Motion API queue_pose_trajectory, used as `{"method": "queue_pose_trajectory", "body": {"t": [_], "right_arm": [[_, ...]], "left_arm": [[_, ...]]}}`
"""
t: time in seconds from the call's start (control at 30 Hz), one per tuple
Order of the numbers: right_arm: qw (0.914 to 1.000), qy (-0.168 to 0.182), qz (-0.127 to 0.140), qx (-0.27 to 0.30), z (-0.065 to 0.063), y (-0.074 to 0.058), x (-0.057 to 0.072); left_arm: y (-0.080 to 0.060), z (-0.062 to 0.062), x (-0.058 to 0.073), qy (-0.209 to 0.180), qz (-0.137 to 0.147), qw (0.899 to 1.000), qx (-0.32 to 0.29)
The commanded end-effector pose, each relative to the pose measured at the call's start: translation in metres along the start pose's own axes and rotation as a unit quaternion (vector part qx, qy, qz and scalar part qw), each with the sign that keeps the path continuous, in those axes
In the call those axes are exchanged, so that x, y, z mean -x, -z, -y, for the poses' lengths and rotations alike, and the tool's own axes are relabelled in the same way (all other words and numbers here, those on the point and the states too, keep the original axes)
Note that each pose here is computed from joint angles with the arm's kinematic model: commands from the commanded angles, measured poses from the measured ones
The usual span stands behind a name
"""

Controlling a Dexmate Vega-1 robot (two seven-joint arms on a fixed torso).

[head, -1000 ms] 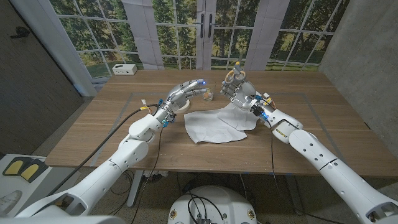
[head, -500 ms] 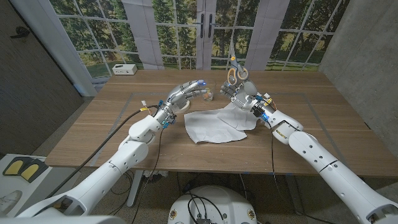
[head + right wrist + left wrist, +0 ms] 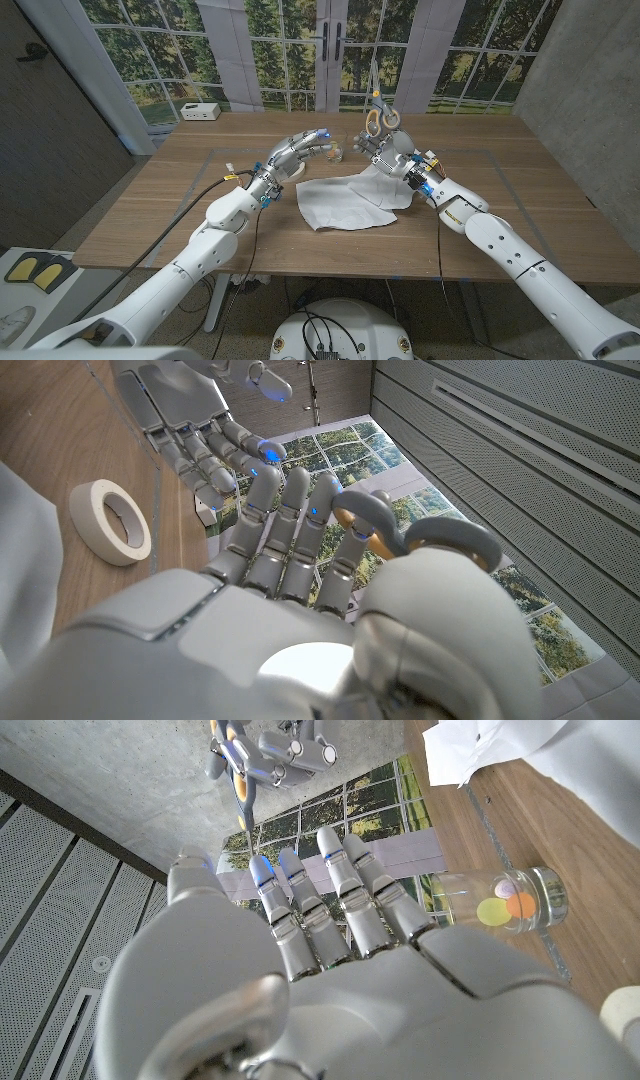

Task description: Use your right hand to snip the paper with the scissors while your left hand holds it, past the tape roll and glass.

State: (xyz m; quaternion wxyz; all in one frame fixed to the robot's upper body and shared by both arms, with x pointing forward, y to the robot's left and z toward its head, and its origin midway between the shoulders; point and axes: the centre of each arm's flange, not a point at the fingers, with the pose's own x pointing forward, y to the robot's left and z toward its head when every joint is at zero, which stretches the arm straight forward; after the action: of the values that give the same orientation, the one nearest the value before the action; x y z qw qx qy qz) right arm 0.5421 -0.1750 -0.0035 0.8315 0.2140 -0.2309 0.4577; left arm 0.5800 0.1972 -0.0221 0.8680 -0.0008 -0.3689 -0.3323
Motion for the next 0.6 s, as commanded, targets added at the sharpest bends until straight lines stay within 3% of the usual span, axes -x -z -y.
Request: {"method": "queue_pose_trajectory", "body": {"t": [0.03, 0.6], "right_arm": [[0.9998, 0.001, -0.003, 0.019, -0.0026, -0.002, 0.0024], [0.9993, -0.003, -0.001, 0.036, -0.0065, -0.0038, 0.0051]], "left_arm": [[-0.0019, 0.0006, 0.0015, 0.0, 0.002, 1.0, -0.003], [-0.0011, -0.0008, 0.0022, -0.001, 0.001, 1.0, -0.005]]}}
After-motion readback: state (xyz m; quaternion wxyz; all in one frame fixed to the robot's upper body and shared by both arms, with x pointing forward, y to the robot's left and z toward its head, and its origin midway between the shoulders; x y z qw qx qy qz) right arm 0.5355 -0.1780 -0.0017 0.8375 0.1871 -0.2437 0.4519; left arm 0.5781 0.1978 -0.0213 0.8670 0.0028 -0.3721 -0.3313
